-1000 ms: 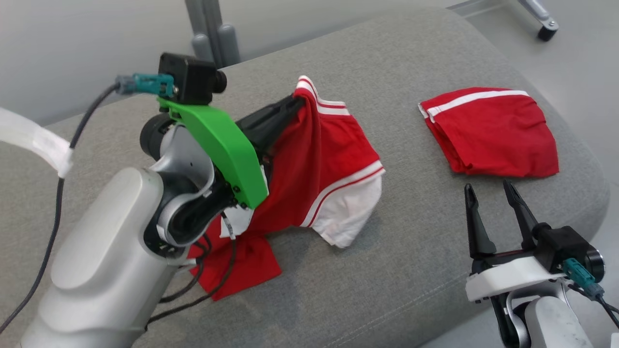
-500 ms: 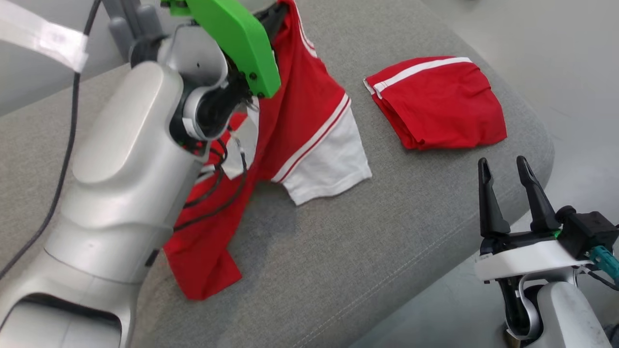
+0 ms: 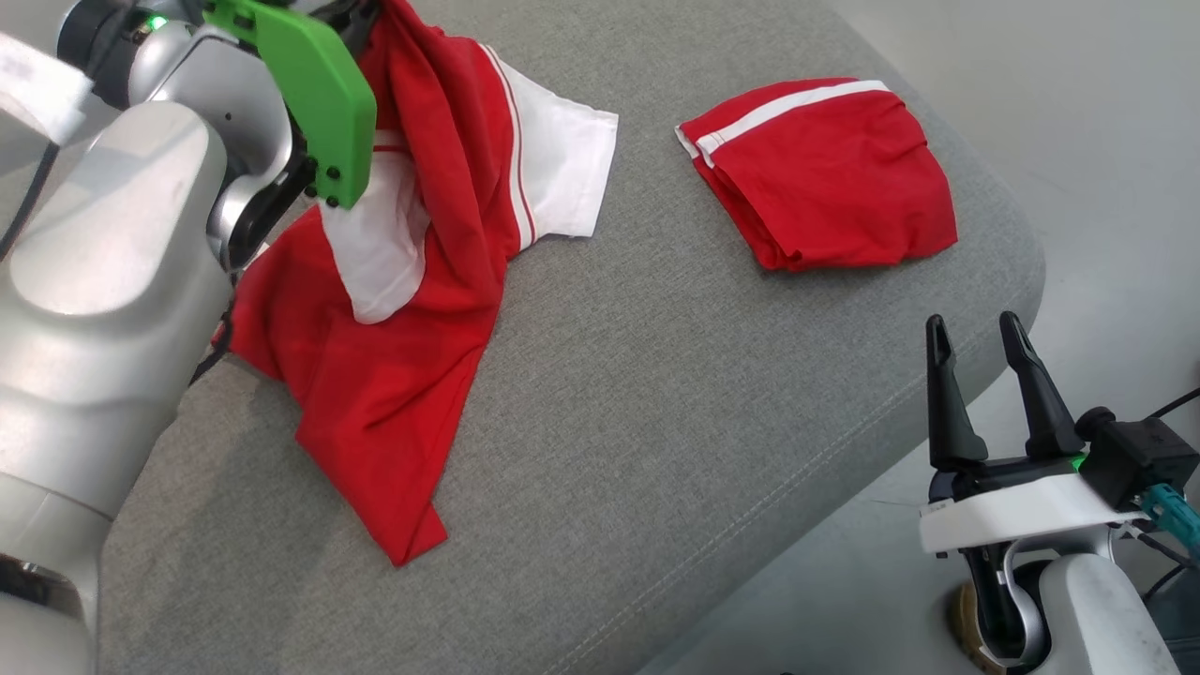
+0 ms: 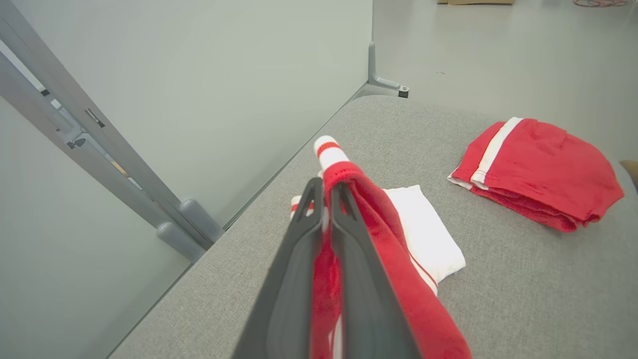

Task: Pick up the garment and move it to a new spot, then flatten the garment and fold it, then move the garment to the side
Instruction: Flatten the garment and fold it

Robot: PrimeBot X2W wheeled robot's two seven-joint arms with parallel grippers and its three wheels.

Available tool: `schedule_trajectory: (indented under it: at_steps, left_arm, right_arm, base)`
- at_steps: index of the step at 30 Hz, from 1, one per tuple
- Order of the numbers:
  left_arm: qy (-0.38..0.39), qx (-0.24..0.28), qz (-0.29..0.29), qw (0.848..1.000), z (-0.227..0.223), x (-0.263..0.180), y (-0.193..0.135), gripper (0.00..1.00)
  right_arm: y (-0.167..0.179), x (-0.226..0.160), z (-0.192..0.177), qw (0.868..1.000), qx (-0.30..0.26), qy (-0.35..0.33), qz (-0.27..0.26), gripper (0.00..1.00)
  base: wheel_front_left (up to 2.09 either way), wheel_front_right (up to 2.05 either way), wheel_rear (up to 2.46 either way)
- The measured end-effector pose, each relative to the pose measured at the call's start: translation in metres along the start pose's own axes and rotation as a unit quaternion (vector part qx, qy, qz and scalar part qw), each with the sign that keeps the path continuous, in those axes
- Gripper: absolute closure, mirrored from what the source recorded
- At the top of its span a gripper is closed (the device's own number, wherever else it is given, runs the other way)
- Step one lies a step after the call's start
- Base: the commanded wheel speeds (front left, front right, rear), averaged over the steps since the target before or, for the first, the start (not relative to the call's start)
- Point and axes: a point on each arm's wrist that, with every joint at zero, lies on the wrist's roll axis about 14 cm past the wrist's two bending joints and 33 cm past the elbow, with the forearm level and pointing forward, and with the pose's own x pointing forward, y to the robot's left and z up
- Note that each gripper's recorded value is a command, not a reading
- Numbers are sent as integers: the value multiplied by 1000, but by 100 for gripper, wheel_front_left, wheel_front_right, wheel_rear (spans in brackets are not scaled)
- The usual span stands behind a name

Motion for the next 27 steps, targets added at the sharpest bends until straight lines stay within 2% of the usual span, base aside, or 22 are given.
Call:
schedule_trajectory:
  at_steps: [3,6,9,10,11,12,17,22,27]
  left_arm:
    - [0,88,14,996,-21,-3,17,100]
    - [8,114,48,992,-38,-10,49,100]
    - [14,112,82,990,-45,-21,76,100]
    - [11,109,92,990,-45,-25,84,88]
    - [8,101,104,989,-45,-29,92,19]
    - [3,90,116,989,-43,-33,99,0]
    - [-24,52,141,988,-37,-46,109,0]
    - [35,-33,161,986,-92,-76,110,0]
    - [-15,-94,216,972,-100,-123,130,0]
  right_arm:
    - [8,3,-3,1000,2,5,10,0]
    - [10,4,-7,1000,0,11,13,0]
    - [13,2,-11,1000,-2,18,19,0]
    - [14,2,-12,1000,-3,20,21,0]
    - [16,1,-14,999,-4,23,23,0]
    - [17,1,-15,999,-4,24,26,0]
    - [25,-1,-18,999,-4,28,39,0]
    - [28,-3,-18,998,-13,27,49,0]
    - [32,0,-18,998,-24,22,57,0]
  base:
    - [0,0,0]
    - [0,0,0]
    - [0,0,0]
    - [0,0,0]
    - [0,0,0]
    - [0,0,0]
    - [0,0,0]
    - [0,0,0]
    - [0,0,0]
